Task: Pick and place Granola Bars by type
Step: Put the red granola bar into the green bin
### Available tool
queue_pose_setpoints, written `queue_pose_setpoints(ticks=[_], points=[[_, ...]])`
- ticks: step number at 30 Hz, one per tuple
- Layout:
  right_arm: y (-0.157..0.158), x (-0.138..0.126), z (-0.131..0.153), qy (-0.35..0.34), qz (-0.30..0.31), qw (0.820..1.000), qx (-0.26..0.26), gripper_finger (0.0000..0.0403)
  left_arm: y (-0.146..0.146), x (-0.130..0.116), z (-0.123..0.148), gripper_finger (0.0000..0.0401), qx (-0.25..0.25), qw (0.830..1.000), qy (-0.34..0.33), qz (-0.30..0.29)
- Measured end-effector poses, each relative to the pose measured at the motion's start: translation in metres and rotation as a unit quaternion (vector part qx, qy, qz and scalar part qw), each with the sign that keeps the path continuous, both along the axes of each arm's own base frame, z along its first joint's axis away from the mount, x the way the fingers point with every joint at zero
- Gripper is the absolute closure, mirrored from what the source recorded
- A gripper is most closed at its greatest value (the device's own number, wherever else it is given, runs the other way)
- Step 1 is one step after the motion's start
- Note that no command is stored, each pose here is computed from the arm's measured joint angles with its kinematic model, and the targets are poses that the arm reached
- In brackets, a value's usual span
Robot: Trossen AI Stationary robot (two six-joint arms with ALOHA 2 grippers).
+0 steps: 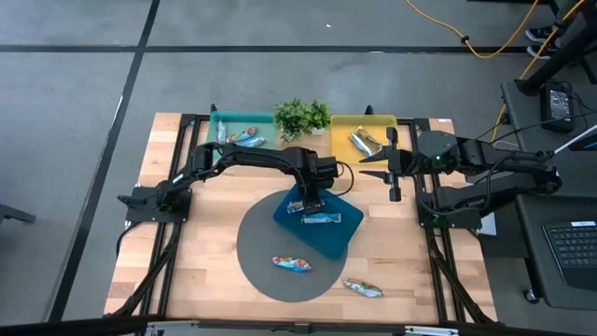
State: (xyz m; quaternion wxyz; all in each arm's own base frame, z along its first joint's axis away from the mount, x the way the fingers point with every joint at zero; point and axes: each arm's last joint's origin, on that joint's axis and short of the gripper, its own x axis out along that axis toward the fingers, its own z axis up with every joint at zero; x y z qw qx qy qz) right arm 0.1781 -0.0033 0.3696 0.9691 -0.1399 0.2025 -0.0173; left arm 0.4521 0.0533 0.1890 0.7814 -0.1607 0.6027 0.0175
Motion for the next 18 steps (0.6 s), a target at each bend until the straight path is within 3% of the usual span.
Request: queue_pose_setpoints(ticks=[9,18], points=[[0.0,-0.001,-0.001,0.008,0.0,1.0,0.0,0.0282,-0.003,-0.026,0.08,0.0252,0.039,0.995,-0.087,-0.023],[0.0,-0.002,-0.005,0.026,-0.001,1.0,0.003,0.0282,-0.03,-0.071,0.17,0.0256,0.135,0.968,-0.203,-0.068]])
